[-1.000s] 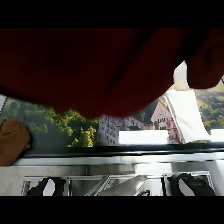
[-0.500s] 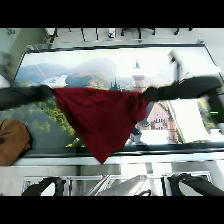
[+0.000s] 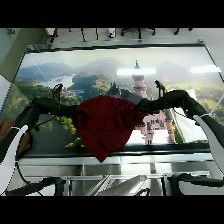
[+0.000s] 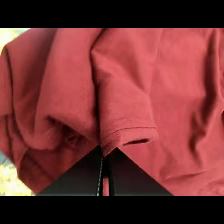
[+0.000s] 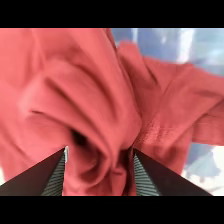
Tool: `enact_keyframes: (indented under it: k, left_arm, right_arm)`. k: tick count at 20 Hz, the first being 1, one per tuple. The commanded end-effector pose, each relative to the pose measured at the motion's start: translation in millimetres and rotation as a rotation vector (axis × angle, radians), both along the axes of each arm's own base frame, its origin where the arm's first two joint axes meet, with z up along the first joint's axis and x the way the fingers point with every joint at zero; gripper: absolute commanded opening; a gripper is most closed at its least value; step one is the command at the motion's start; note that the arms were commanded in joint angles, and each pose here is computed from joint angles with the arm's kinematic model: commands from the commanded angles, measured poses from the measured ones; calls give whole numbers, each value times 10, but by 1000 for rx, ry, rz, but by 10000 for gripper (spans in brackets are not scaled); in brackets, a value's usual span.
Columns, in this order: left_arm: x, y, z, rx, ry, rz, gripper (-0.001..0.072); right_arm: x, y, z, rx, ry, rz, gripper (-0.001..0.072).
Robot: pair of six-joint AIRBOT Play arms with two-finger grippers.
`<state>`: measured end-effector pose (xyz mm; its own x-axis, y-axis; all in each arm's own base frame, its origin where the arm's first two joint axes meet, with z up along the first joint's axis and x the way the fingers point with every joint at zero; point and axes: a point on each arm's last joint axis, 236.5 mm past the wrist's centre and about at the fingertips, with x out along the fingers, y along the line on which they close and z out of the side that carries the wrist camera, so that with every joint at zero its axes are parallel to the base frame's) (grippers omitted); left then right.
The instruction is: Fold the shirts.
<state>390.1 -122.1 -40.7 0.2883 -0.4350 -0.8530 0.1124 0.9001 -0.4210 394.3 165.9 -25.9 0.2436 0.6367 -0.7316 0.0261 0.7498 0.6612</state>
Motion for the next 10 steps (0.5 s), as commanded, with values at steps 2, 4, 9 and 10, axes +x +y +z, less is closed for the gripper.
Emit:
enact_keyframes:
  k: [2, 4, 9, 10]
  left_arm:
    - [135, -49, 171, -4, -20, -31, 15]
    - [137, -53, 188, -5, -21, -34, 15]
    - [61, -71, 173, -9, 9, -50, 15]
    - [61, -71, 173, -9, 9, -50, 15]
  right_arm:
    - [-255, -283, 578, 18, 20, 3, 463]
    - [-556, -281, 554, -7, 59, -1, 463]
    - [-1511, 377, -185, 55, 222, -6, 463]
    - [-1640, 450, -358, 33, 256, -15, 463]
